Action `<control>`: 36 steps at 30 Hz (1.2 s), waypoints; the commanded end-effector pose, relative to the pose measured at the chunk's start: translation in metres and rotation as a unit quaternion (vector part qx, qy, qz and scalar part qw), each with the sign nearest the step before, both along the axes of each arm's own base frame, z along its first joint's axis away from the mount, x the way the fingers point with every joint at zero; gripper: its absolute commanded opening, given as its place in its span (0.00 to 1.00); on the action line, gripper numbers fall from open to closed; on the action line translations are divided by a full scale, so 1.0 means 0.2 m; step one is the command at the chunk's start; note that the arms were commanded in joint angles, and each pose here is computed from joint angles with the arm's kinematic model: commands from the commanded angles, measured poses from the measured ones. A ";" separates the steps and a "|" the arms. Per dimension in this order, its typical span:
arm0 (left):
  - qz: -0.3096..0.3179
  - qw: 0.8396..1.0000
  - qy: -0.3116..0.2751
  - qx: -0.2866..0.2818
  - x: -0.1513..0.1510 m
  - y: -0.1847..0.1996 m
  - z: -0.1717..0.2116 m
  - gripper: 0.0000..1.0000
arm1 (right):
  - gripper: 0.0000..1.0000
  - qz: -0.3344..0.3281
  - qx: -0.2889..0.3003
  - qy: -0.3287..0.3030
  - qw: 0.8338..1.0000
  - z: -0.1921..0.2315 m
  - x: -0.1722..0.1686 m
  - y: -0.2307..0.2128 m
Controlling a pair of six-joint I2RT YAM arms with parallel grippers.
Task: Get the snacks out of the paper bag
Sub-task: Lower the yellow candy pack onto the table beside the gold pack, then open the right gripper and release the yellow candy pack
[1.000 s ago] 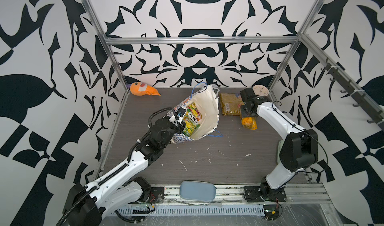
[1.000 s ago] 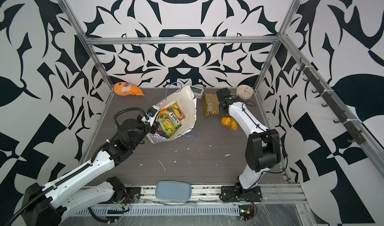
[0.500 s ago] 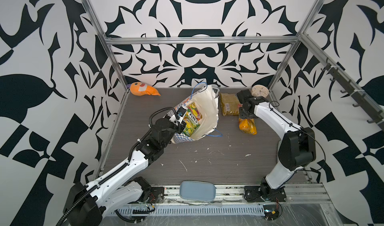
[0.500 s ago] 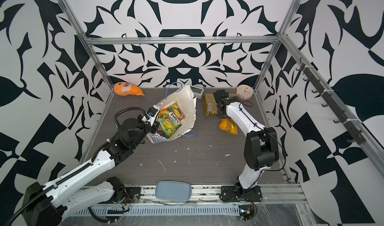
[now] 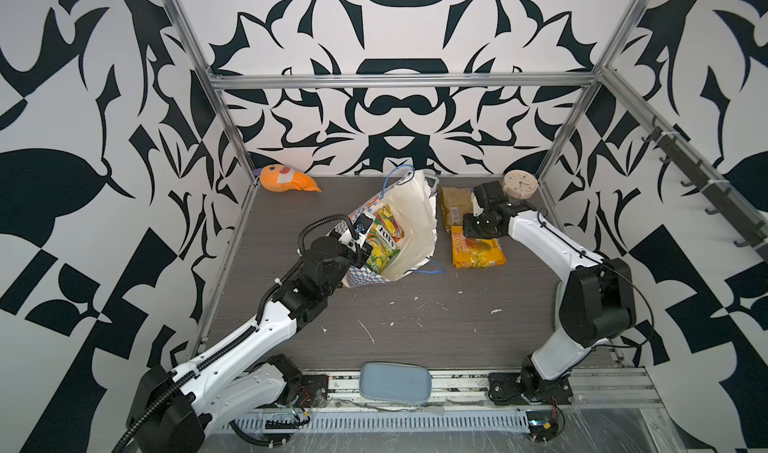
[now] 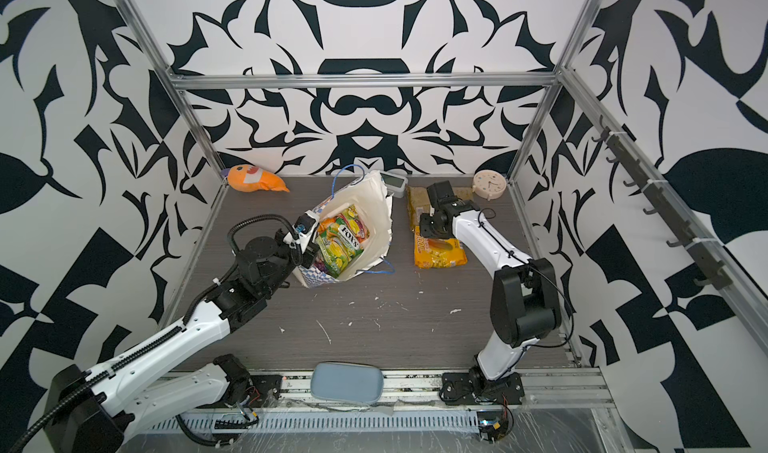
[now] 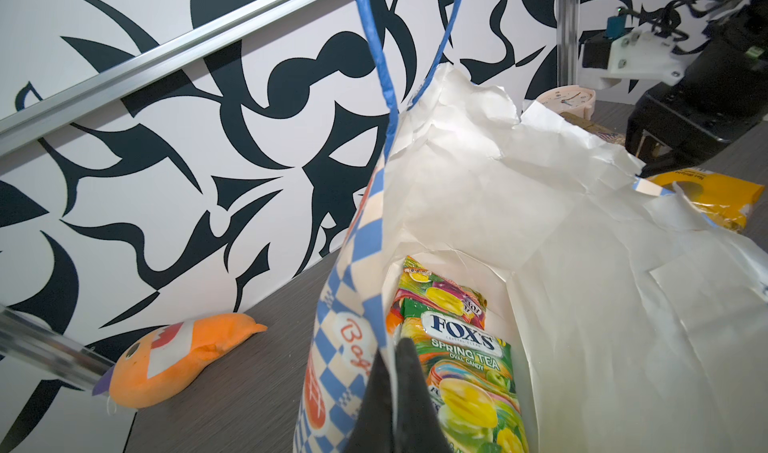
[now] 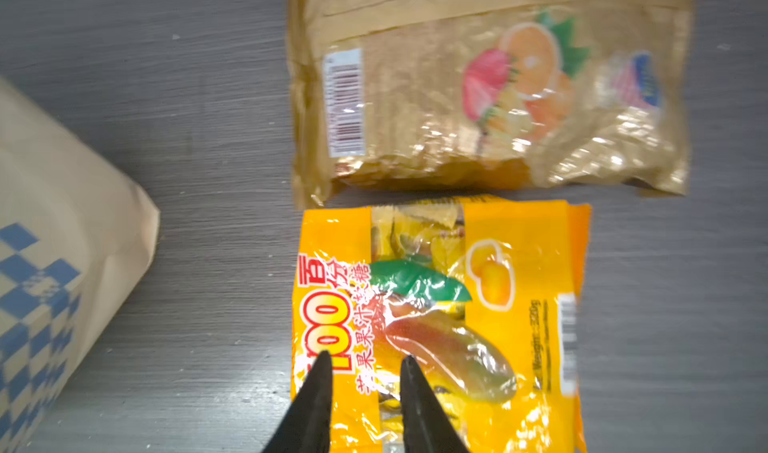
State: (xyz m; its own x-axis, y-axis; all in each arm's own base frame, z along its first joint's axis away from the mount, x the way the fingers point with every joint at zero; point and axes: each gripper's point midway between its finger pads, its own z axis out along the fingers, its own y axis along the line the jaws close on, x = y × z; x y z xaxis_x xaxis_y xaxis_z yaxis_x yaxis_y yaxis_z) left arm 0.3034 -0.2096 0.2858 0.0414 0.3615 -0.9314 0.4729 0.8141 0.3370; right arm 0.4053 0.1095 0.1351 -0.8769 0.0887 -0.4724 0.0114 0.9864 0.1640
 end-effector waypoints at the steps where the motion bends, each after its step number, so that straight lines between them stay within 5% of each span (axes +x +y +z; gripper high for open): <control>1: -0.014 0.999 -0.021 -0.022 -0.02 -0.03 0.10 0.00 | 0.29 0.014 0.048 -0.005 0.999 -0.02 0.01 0.09; 4: -0.013 0.999 -0.022 -0.024 -0.02 -0.02 0.10 0.00 | 0.22 -0.013 0.023 0.002 1.000 -0.09 0.01 0.02; 15: -0.009 0.999 -0.019 -0.023 -0.03 -0.01 0.09 0.00 | 0.23 -0.061 -0.027 0.070 0.995 -0.41 -0.03 -0.14; 24: -0.008 1.000 -0.021 -0.021 -0.02 -0.01 0.09 0.00 | 0.32 -0.051 -0.005 0.015 0.999 -0.16 0.02 -0.11; 30: -0.009 0.999 -0.022 -0.022 -0.01 -0.02 0.09 0.00 | 0.36 0.023 0.011 -0.010 1.000 -0.04 0.01 0.13; 36: -0.011 1.000 -0.021 -0.020 -0.01 -0.03 0.09 0.00 | 0.48 0.005 -0.071 -0.008 0.997 -0.07 0.02 0.15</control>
